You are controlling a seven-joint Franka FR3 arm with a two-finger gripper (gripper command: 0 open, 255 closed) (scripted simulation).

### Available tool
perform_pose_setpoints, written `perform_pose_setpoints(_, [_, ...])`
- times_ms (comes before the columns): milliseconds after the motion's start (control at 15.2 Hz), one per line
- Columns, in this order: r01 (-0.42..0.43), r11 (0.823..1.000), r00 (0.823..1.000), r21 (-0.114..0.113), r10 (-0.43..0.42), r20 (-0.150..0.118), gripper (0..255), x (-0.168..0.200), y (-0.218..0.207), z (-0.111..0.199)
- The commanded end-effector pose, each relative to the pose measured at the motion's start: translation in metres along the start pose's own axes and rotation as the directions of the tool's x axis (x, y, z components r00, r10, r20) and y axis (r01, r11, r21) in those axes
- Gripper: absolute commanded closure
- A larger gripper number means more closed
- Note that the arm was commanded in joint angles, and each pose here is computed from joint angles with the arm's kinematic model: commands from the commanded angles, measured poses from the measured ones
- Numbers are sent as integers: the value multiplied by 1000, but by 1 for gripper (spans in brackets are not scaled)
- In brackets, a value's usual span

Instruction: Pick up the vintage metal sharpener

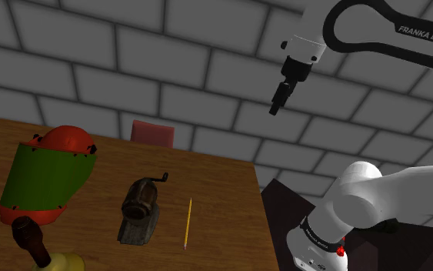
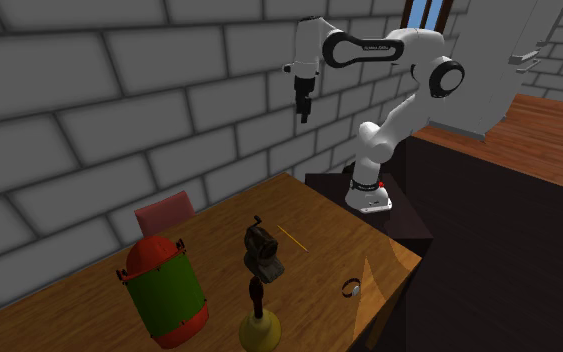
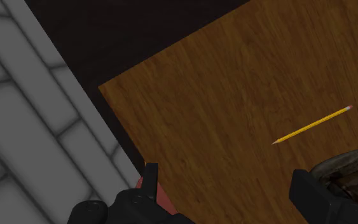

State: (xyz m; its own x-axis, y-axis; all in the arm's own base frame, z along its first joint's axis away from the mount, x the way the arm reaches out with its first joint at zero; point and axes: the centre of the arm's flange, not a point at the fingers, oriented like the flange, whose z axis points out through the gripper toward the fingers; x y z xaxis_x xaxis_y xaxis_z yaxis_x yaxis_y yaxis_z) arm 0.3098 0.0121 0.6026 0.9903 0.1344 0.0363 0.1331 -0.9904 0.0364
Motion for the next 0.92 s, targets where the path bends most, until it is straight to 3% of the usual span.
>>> perform_pose_setpoints(0, [0,1000,1000,0,0,0,0,0,0,0])
perform_pose_setpoints(396, [117,993,993,-2,-117,3,0,51,-42,45])
perform_pose_setpoints(858, [252,968,968,-5,-252,8,0,104,-97,97])
